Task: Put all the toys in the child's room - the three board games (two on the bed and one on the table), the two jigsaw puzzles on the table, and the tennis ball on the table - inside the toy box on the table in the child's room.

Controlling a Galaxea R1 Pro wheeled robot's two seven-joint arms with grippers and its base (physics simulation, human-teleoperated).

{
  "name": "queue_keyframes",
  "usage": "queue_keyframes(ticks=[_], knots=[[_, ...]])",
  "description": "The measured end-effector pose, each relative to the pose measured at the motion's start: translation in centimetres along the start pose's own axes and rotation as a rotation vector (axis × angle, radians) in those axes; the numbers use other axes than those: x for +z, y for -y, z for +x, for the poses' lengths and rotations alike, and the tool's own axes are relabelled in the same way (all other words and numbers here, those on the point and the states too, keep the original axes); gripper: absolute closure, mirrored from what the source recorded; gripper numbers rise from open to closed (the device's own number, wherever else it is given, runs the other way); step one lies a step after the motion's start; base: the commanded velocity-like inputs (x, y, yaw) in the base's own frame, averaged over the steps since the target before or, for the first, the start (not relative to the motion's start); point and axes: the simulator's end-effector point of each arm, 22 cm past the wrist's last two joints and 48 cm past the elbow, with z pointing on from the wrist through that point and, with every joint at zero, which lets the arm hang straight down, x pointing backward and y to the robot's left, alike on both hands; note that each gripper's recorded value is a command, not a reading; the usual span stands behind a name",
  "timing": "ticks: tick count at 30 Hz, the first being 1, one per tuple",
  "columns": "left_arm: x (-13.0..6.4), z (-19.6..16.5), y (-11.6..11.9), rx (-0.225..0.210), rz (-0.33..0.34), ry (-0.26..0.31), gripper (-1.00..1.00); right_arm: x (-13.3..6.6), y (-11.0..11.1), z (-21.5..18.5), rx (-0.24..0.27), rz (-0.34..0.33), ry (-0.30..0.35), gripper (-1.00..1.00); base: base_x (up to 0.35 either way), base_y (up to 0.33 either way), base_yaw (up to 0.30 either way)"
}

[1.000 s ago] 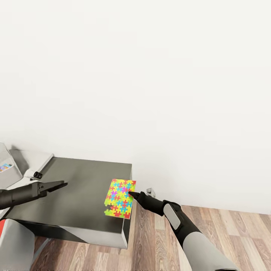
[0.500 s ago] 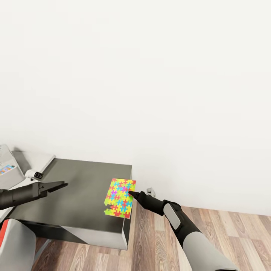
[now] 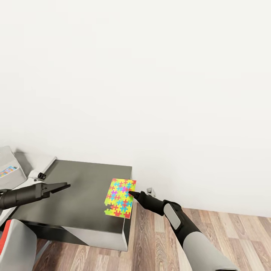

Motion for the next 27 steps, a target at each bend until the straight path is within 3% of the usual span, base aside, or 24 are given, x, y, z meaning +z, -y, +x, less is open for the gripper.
queue_keyframes(ticks=[27], knots=[[-0.08, -0.12, 0.35, 0.007, 0.001, 0.002, -1.0, -0.25, -0.39, -0.5, 0.0, -0.007, 0.014, 1.0, -0.001, 0.0, 0.0]])
